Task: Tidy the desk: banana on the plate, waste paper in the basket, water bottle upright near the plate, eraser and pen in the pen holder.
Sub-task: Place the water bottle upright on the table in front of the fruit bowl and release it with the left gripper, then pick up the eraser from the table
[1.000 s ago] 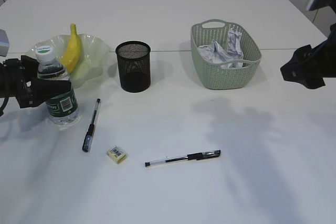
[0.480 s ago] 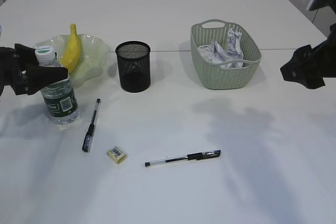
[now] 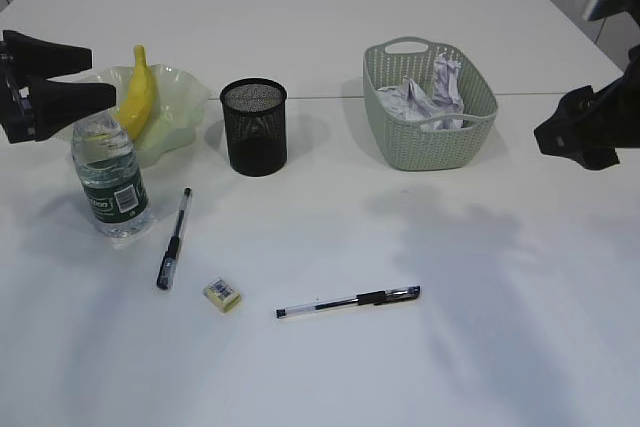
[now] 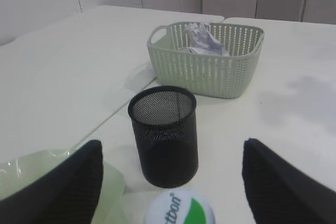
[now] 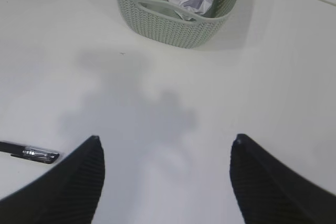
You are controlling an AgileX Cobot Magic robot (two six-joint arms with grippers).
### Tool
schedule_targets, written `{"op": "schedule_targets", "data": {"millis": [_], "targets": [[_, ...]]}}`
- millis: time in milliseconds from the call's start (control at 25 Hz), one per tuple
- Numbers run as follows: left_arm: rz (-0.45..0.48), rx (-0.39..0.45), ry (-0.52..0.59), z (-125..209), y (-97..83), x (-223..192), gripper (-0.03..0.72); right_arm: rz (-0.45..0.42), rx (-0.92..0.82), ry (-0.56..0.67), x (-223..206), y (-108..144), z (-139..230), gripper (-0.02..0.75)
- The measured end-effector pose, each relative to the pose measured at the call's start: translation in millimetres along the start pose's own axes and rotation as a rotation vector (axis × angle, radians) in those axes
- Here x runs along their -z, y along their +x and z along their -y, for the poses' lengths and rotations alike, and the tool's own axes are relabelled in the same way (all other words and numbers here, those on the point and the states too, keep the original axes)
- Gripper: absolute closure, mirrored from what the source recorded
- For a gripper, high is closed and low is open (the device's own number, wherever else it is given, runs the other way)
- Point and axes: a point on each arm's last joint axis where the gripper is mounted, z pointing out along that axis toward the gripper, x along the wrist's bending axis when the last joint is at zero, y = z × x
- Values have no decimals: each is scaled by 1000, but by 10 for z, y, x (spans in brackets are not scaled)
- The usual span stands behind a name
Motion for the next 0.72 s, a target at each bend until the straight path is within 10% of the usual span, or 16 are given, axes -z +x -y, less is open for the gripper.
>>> {"op": "schedule_targets", "data": {"millis": [360, 720], "targets": [[4, 118, -39, -618, -177, 204, 96, 0, 0, 2, 0, 0, 2, 185], [-8, 134, 269, -1021, -647, 287, 96, 0, 0, 2, 0, 0, 2, 185]]}}
